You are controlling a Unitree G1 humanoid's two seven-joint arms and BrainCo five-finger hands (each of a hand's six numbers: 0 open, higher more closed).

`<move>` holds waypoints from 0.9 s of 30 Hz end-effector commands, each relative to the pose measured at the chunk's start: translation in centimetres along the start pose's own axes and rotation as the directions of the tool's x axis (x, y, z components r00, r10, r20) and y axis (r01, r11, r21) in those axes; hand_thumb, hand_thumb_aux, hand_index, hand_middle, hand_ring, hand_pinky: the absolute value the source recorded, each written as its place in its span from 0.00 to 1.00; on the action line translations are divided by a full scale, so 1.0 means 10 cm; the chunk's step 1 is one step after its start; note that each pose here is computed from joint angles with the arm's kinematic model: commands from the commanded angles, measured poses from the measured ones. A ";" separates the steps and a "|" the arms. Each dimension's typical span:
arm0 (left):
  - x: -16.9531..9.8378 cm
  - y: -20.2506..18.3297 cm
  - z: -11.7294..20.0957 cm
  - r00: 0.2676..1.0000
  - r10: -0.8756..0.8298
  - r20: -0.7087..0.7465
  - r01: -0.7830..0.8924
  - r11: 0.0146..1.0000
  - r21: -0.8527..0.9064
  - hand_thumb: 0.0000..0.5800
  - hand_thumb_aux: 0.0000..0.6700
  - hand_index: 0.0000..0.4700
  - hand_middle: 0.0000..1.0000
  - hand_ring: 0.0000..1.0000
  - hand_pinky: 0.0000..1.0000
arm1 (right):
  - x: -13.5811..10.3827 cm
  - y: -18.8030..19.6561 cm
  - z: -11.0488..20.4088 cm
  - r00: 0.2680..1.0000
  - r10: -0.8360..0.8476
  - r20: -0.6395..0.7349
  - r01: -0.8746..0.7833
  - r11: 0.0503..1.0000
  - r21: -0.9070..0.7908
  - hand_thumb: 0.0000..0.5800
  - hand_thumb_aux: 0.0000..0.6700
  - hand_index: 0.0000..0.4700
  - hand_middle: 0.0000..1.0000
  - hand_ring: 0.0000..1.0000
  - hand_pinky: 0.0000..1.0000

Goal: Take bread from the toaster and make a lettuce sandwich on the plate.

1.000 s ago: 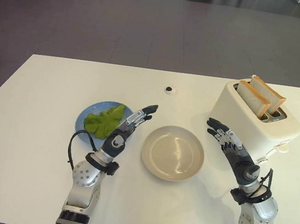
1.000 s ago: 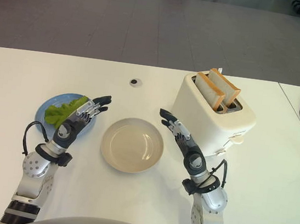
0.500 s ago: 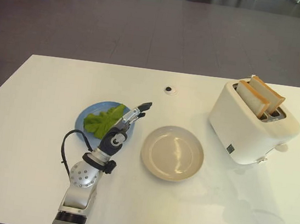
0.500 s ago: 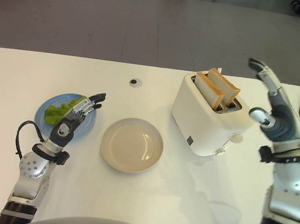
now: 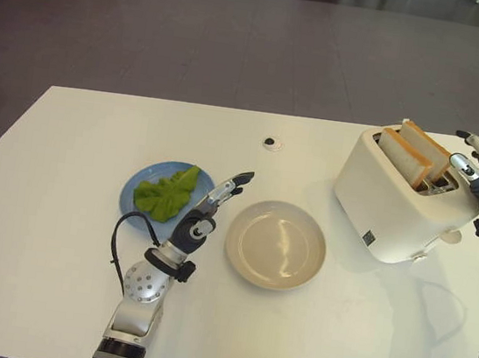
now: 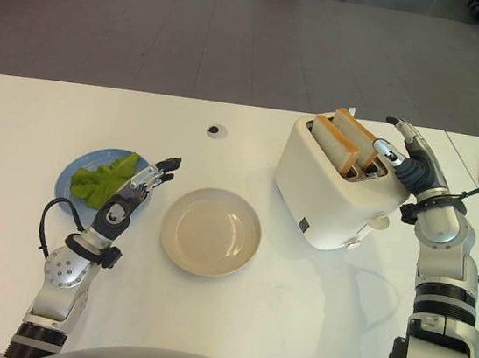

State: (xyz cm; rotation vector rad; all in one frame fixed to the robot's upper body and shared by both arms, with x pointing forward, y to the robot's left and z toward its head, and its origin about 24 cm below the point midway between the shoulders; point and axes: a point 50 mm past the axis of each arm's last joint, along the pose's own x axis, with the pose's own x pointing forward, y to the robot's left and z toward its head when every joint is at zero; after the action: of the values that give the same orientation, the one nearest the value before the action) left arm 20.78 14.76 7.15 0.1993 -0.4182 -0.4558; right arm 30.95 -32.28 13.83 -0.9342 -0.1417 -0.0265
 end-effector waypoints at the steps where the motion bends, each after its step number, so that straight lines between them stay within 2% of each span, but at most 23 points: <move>1: -0.05 -0.01 -0.02 1.000 0.000 -0.021 0.000 1.000 0.006 0.00 0.00 0.00 0.00 0.00 0.00 | 0.04 -0.05 -0.02 1.000 -0.006 -0.009 0.006 1.000 0.008 0.19 0.10 0.10 0.00 0.00 0.00; 2: -0.05 -0.01 -0.01 1.000 0.001 -0.021 -0.001 1.000 0.007 0.00 0.00 0.00 0.00 0.00 0.00 | 0.04 -0.03 -0.02 1.000 0.006 -0.009 -0.006 1.000 0.006 0.76 0.51 0.51 0.00 0.00 0.00; 5: -0.07 -0.01 0.00 1.000 0.004 -0.020 -0.004 1.000 0.009 0.00 0.00 0.00 0.00 0.00 0.00 | 0.04 0.04 -0.02 0.999 0.048 -0.006 -0.048 0.999 -0.011 0.89 0.67 0.67 0.00 0.00 0.00; 10: -0.08 -0.01 0.01 1.000 0.007 -0.020 -0.007 1.000 0.009 0.00 0.00 0.00 0.00 0.00 0.00 | 0.00 0.15 0.02 0.992 0.123 0.027 -0.122 0.992 -0.017 0.88 0.65 0.65 0.00 0.00 0.00; 11: -0.08 -0.01 0.01 1.000 0.006 -0.019 -0.006 1.000 0.008 0.00 0.00 0.00 0.00 0.00 0.00 | -0.01 0.16 0.02 0.992 0.125 0.027 -0.125 0.992 -0.015 0.89 0.67 0.67 0.00 0.00 0.00; 12: -0.08 -0.01 0.01 1.000 0.006 -0.019 -0.006 1.000 0.007 0.00 0.00 0.00 0.00 0.00 0.00 | -0.02 0.15 0.02 0.992 0.120 0.028 -0.120 0.993 -0.011 0.92 0.72 0.72 0.00 0.00 0.00; 13: -0.08 -0.01 0.02 1.000 0.007 -0.019 -0.007 1.000 0.007 0.00 0.00 0.00 0.00 0.00 0.00 | -0.02 0.13 0.02 0.994 0.109 0.029 -0.109 0.994 -0.008 1.00 0.94 0.94 0.00 0.00 0.00; 14: -0.08 -0.01 0.02 1.000 0.007 -0.019 -0.007 1.000 0.007 0.00 0.00 0.00 0.00 0.00 0.00 | -0.02 0.11 0.03 0.995 0.097 0.031 -0.097 0.995 -0.006 1.00 1.00 1.00 0.00 0.00 0.00; 23: -0.08 -0.01 0.01 1.000 0.011 -0.024 -0.011 1.000 0.010 0.00 0.00 0.00 0.00 0.00 0.00 | 0.02 -0.22 0.28 0.987 -0.087 0.134 0.065 0.986 0.154 1.00 1.00 1.00 0.00 0.00 0.00; 27: -0.07 0.00 0.01 1.000 0.014 -0.022 -0.013 1.000 0.010 0.00 0.00 0.00 0.00 0.00 0.00 | 0.00 -0.46 0.40 0.968 -0.162 0.192 0.083 0.929 0.361 1.00 1.00 1.00 0.00 0.00 0.00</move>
State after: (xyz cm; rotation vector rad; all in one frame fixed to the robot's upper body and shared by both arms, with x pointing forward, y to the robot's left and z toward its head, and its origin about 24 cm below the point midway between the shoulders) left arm 20.13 14.98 7.20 0.1986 -0.4167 -0.4367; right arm 30.33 -31.68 17.85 -0.6826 -0.3278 -0.0223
